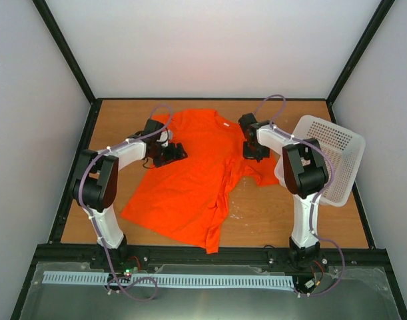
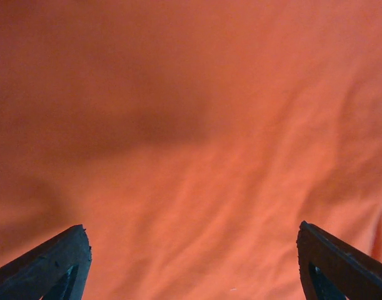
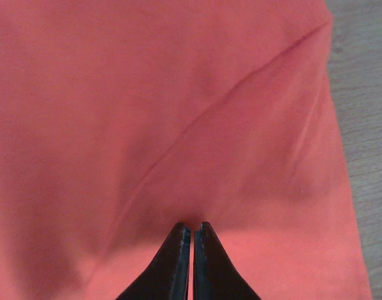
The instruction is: Pin the brooch onto the clothing
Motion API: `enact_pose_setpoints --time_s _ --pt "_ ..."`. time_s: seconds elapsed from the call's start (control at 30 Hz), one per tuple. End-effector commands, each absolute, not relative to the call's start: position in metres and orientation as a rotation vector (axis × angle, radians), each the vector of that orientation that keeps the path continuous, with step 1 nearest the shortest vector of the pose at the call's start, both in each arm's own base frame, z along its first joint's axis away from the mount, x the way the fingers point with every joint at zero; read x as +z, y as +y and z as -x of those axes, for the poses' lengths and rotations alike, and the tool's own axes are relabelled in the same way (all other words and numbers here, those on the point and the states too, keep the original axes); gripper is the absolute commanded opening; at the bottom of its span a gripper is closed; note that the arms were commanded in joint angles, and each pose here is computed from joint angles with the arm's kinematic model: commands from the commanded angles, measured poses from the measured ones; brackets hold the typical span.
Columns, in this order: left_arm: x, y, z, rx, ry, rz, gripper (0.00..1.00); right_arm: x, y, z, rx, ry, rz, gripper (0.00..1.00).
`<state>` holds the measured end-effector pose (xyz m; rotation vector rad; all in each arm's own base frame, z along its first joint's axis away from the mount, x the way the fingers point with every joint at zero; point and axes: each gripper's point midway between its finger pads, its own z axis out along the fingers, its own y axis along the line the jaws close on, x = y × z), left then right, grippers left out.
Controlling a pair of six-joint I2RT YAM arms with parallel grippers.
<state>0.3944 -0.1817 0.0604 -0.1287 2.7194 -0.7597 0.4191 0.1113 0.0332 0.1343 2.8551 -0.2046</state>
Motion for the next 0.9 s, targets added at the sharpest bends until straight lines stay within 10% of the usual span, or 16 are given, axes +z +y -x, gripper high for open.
enact_pose_setpoints --time_s 0.0,0.4,0.57,0.87 --pt "0.038 -0.140 -0.385 -0.663 2.762 0.225 0.90 0.026 0.084 -0.438 -0.364 2.790 -0.240 0.06" --pt "0.011 -0.093 -0.366 -0.504 2.827 0.349 0.94 -0.010 0.064 -0.538 -0.580 2.690 -0.114 0.09" --pt "0.043 -0.104 -0.376 -0.596 2.769 0.296 0.97 0.068 0.110 -0.590 -0.412 2.614 0.020 0.20" --pt "0.112 -0.128 -0.353 -0.878 2.634 0.369 1.00 0.119 0.236 -0.411 0.529 2.809 0.434 0.55"
